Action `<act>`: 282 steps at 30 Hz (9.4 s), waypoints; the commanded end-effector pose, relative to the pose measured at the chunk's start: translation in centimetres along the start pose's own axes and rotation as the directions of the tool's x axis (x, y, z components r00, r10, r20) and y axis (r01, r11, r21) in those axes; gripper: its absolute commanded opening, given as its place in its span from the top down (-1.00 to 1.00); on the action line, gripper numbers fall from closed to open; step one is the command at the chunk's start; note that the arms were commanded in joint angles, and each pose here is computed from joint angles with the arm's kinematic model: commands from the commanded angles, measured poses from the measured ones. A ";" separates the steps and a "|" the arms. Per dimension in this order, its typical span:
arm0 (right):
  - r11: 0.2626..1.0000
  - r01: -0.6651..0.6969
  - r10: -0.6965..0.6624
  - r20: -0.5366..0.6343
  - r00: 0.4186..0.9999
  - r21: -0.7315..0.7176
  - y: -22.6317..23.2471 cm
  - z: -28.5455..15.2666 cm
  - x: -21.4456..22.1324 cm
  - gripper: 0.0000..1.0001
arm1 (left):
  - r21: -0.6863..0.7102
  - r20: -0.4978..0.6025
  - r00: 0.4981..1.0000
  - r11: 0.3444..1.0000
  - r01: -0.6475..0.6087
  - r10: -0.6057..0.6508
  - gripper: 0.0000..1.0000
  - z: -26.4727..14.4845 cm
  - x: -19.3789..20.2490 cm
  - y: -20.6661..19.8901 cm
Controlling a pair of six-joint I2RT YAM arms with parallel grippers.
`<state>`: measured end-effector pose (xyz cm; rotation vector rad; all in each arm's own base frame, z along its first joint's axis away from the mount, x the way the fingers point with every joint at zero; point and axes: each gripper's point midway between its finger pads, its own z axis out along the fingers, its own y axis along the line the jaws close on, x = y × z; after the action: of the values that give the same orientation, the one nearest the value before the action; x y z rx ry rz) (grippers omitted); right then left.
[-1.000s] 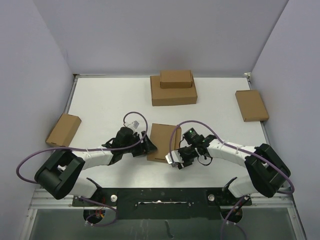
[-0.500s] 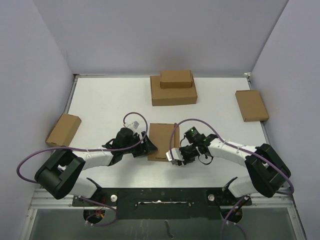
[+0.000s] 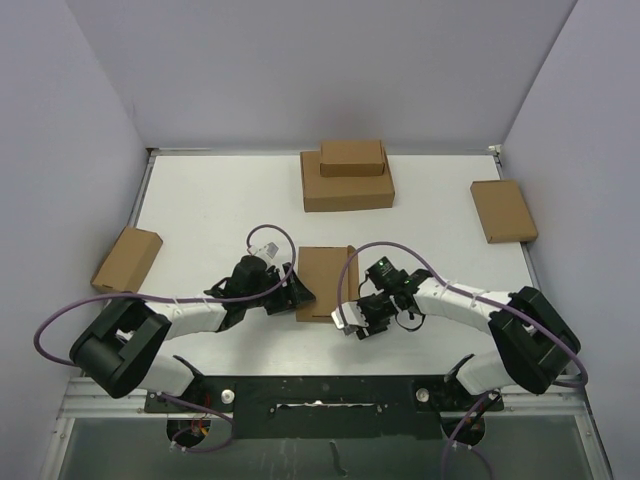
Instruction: Fold the paper box
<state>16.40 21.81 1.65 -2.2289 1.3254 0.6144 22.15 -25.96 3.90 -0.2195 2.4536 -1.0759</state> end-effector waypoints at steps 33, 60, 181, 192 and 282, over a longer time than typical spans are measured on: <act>0.963 -0.204 0.206 0.007 0.979 0.177 -5.6 -1.9 -0.8 0.99 | -0.073 -0.049 0.999 0.997 -0.011 0.008 -0.37 1.2 1.4 2.5; 0.911 -0.385 0.389 0.007 0.921 0.146 -6.6 -1.6 -0.8 1.00 | -0.075 -0.075 0.997 0.997 -0.015 0.010 -0.37 1.7 1.8 2.7; 0.798 -0.601 0.601 0.015 0.799 0.040 -5.8 -5.8 3.2 0.81 | -0.025 -0.037 0.999 0.999 -0.038 0.037 -0.44 0.1 0.6 0.2; 0.844 -0.536 0.535 -0.025 0.844 -0.023 -4.7 -3.4 2.0 0.85 | 0.011 -0.064 0.998 1.000 -0.027 0.028 -0.37 1.0 1.1 -0.3; 0.851 -0.524 0.520 0.098 0.849 0.025 -12.0 -5.1 3.5 0.82 | -0.120 -0.081 0.991 0.986 -0.119 0.110 0.16 -0.9 0.0 1.2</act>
<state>32.95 20.06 3.03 -1.7219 1.9968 0.7704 18.21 -24.96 2.51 -0.0896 2.6599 -0.9777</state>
